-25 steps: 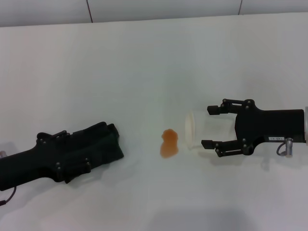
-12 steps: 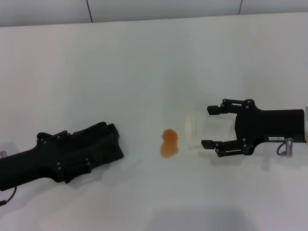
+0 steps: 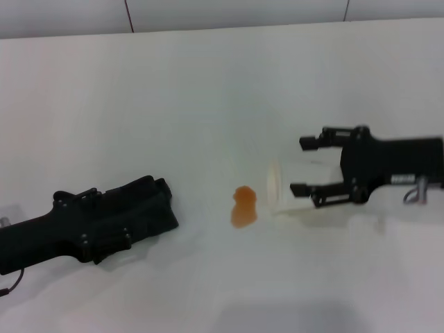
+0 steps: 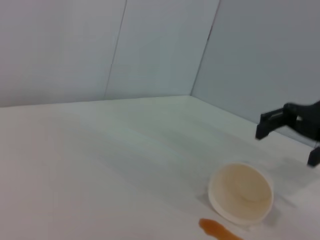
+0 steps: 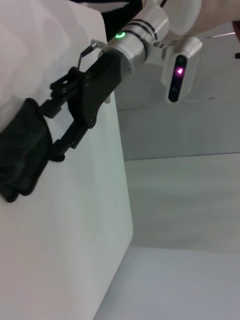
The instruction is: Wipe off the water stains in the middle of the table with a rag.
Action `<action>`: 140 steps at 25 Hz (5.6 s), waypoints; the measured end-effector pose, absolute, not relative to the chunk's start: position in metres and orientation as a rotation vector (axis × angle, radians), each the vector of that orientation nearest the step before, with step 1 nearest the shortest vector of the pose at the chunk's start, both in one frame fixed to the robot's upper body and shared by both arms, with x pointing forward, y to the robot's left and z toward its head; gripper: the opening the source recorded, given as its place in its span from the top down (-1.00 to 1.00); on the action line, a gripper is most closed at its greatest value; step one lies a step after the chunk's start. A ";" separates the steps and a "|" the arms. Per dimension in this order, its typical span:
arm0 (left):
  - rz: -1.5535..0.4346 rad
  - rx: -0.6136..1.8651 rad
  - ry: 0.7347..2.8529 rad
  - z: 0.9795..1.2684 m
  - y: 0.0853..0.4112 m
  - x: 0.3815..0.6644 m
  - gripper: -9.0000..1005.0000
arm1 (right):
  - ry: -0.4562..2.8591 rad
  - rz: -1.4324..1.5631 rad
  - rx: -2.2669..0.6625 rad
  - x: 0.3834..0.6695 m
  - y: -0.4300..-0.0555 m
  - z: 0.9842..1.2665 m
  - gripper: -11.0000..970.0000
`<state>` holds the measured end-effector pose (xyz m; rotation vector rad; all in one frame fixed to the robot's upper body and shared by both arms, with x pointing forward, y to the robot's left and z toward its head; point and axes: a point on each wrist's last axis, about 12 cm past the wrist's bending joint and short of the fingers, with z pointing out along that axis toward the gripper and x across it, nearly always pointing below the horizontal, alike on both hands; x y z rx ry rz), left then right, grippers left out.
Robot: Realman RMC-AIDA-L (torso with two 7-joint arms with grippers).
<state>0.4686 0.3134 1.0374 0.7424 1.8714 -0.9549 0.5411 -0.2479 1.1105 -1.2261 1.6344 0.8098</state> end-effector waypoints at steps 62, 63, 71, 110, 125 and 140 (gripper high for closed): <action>-0.972 0.781 1.839 1.044 0.305 0.481 -0.71 | 1.947 0.170 -1.960 0.579 -0.161 1.154 -0.71; -0.972 0.781 1.839 1.044 0.305 0.481 -0.71 | 1.950 0.171 -1.957 0.579 -0.161 1.154 -0.71; -0.972 0.780 1.839 1.043 0.305 0.481 -0.71 | 1.994 0.180 -1.916 0.580 -0.161 1.154 -0.71; -0.976 0.776 1.840 1.043 0.305 0.479 -0.71 | 2.005 0.275 -1.751 0.584 -0.173 1.188 -0.40; -0.978 0.778 1.837 1.043 0.304 0.480 -0.71 | 1.506 0.683 -1.154 0.555 -0.255 1.155 -0.39; -0.976 0.780 1.838 1.043 0.304 0.480 -0.71 | 1.527 0.536 -0.964 0.532 -0.286 1.066 -0.39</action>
